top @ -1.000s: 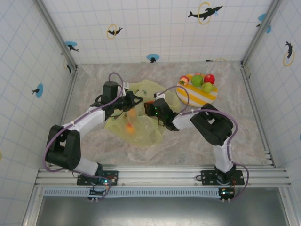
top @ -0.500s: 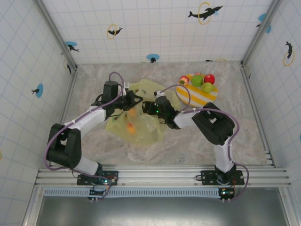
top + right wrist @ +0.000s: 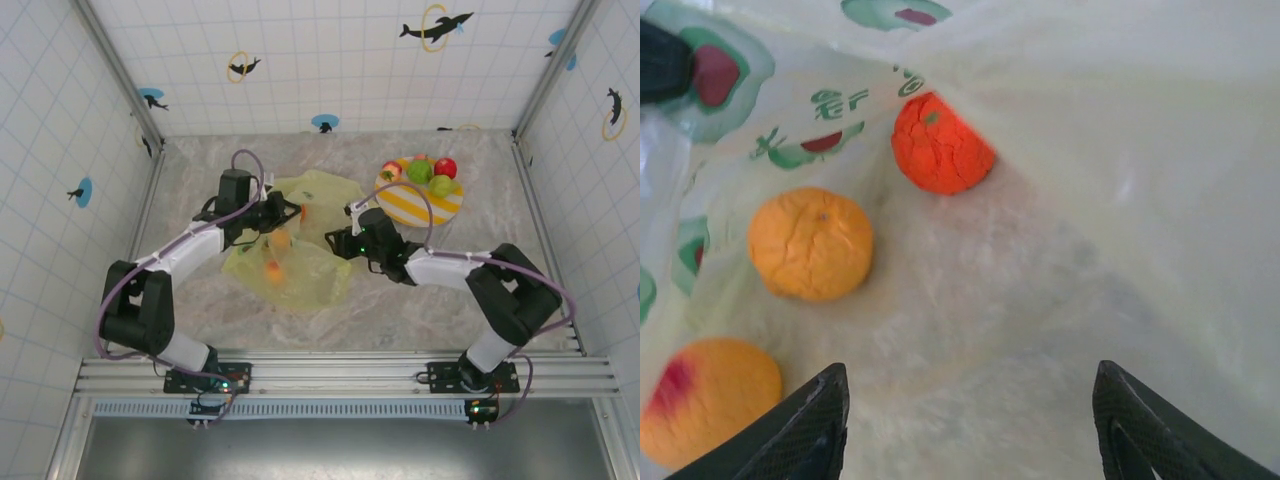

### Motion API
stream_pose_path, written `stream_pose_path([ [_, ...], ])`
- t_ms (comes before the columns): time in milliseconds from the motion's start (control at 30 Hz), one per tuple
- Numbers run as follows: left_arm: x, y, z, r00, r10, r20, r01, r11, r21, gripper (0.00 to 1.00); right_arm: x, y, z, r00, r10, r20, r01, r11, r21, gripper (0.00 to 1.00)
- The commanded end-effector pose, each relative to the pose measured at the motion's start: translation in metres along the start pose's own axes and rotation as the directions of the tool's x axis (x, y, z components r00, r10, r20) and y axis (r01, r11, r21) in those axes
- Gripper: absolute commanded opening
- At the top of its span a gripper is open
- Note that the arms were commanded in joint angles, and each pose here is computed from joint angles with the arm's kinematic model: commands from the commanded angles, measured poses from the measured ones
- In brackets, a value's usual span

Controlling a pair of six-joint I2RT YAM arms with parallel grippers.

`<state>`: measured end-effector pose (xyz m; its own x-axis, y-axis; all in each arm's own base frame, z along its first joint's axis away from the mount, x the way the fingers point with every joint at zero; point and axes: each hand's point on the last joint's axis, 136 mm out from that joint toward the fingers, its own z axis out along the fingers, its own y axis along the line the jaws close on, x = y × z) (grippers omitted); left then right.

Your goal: Place the fruits into the plastic bag

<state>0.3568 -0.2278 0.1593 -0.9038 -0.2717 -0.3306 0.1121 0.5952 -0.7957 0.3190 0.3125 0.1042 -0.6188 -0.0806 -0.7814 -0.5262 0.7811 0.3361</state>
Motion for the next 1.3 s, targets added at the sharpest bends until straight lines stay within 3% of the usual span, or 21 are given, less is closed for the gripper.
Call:
stream_pose_path([
  [0,0.001,0.002,0.001,0.997,0.066,-0.031,-0.066,0.998,-0.006,0.00,0.013,-0.002,-0.018,0.989,-0.134,-0.059,0.134,0.991,-0.007,0.64],
  [133,-0.005,-0.002,0.001,0.993,0.116,-0.034,-0.117,0.993,-0.007,0.00,0.010,-0.002,-0.036,0.977,-0.205,-0.060,0.204,0.979,-0.023,0.63],
  [433,-0.017,0.004,0.002,0.999,0.039,0.011,-0.039,0.999,-0.037,0.00,-0.004,0.010,-0.074,0.973,-0.226,-0.052,0.204,0.940,-0.274,0.63],
  [500,-0.019,0.003,0.003,1.000,0.023,0.014,-0.023,0.999,-0.025,0.00,-0.017,0.005,-0.086,0.977,-0.215,-0.009,0.204,0.942,-0.266,0.64],
  [567,-0.020,0.001,0.004,1.000,0.005,0.013,-0.005,1.000,-0.014,0.00,-0.034,-0.007,-0.096,0.978,-0.203,0.043,0.208,0.956,-0.206,0.65],
  [700,-0.023,-0.002,0.008,1.000,-0.017,0.010,0.017,1.000,0.005,0.00,-0.073,-0.068,-0.111,0.977,-0.159,0.142,0.143,0.983,0.115,0.71],
  [833,-0.026,-0.002,0.010,1.000,-0.015,0.012,0.015,1.000,0.001,0.00,-0.101,-0.132,-0.124,0.976,-0.077,0.204,-0.010,0.917,0.398,0.77],
  [1033,-0.021,0.004,0.011,1.000,-0.004,0.015,0.004,1.000,0.005,0.00,-0.128,-0.172,-0.108,0.958,0.028,0.285,-0.163,0.870,0.465,0.81],
  [1267,-0.017,0.006,0.012,1.000,-0.005,0.001,0.005,1.000,0.012,0.00,-0.146,-0.198,-0.045,0.970,0.121,0.210,-0.213,0.839,0.501,0.82],
])
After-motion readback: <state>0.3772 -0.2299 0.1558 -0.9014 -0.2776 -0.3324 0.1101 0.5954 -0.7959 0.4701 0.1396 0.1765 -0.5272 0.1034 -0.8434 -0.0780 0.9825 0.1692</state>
